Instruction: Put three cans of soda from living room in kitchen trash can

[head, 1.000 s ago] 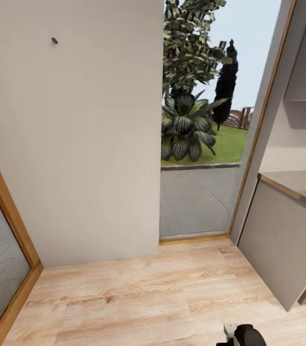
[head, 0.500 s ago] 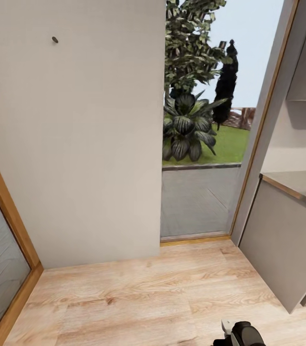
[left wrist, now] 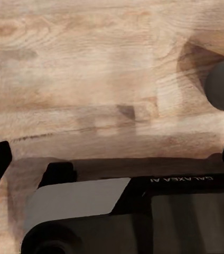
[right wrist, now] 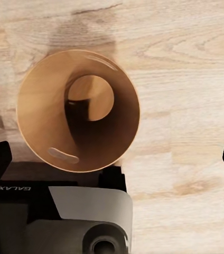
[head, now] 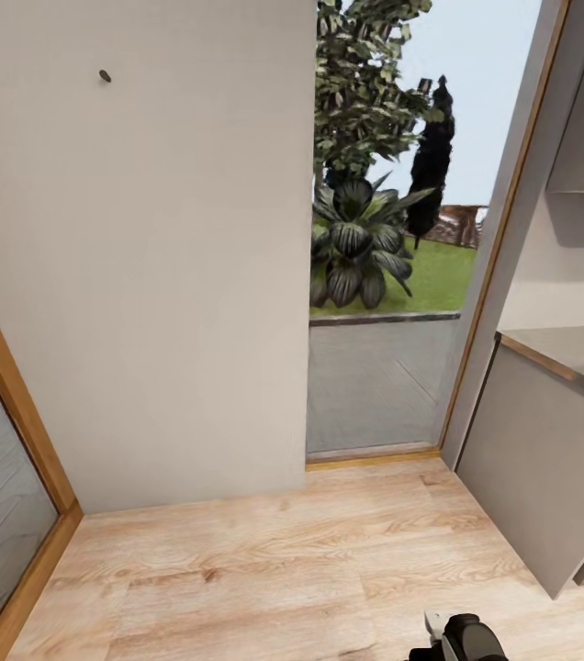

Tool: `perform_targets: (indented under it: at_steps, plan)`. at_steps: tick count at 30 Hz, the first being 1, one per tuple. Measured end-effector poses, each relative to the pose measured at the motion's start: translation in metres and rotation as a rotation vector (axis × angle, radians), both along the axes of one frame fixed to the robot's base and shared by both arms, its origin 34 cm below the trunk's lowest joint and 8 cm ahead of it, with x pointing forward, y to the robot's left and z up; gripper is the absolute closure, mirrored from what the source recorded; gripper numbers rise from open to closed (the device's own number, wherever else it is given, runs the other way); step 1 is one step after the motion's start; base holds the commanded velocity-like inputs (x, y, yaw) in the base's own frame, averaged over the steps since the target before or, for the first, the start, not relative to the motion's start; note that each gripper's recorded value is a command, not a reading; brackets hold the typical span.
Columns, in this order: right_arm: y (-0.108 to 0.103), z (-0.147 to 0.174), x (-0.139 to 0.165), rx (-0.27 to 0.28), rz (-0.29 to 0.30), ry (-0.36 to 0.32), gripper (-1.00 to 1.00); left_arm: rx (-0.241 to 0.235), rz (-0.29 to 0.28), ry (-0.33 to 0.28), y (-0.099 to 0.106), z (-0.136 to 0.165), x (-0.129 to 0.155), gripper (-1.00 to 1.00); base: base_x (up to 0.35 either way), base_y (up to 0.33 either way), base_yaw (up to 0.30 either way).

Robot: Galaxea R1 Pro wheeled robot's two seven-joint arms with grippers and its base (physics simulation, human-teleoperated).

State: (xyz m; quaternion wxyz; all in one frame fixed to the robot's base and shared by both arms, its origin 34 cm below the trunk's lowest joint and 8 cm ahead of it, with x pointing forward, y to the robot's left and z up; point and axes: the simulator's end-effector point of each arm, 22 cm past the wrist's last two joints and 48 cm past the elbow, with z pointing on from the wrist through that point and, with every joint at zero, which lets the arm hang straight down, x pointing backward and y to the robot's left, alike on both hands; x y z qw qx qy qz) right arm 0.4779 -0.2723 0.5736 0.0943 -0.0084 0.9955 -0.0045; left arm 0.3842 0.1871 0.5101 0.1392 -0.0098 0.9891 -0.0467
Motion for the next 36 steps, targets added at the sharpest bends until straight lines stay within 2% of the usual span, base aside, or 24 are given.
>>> perform_targets:
  at_steps: [2,6,7,13,16,20,23,27,31,36]
  plan:
    - [0.000,0.000,0.000,-0.001,-0.001,0.001,-1.00,-0.007,0.003,-0.014,-0.001,0.028,0.030,-1.00,0.000,0.000,0.000]
    - [-0.001,0.000,0.000,0.000,-0.002,0.001,-1.00,-0.012,0.007,-0.056,0.000,0.059,0.062,-1.00,0.000,0.000,0.000]
    - [-0.001,0.000,-0.001,0.000,-0.002,0.002,-1.00,-0.017,0.011,-0.080,0.000,0.075,0.079,-1.00,0.000,0.000,0.000]
    - [0.000,-0.001,-0.001,0.000,-0.001,0.003,-1.00,-0.060,0.030,-0.137,-0.006,0.113,0.125,-1.00,0.000,0.000,0.000]
    - [0.001,-0.001,-0.001,0.002,0.000,0.003,-1.00,-0.079,0.030,-0.183,-0.010,0.143,0.169,-1.00,0.000,0.000,0.000]
    - [0.003,-0.001,-0.001,0.005,0.002,0.003,-1.00,-0.093,0.020,-0.199,-0.016,0.170,0.201,-1.00,0.000,0.000,0.000]
    - [0.003,-0.001,-0.001,0.006,0.003,0.003,-1.00,-0.098,0.011,-0.191,-0.021,0.178,0.207,-1.00,0.000,0.000,0.000]
    - [0.004,-0.001,-0.001,0.006,0.003,0.003,-1.00,-0.110,-0.004,-0.139,-0.027,0.187,0.203,-1.00,0.000,0.000,0.000]
    - [0.003,-0.001,-0.001,0.007,-0.001,0.003,-1.00,-0.111,-0.005,-0.191,-0.025,0.213,0.216,-1.00,0.000,0.000,0.000]
    - [0.003,-0.001,-0.001,0.008,-0.002,0.003,-1.00,-0.115,-0.006,-0.209,-0.029,0.220,0.219,-1.00,0.000,0.000,0.000]
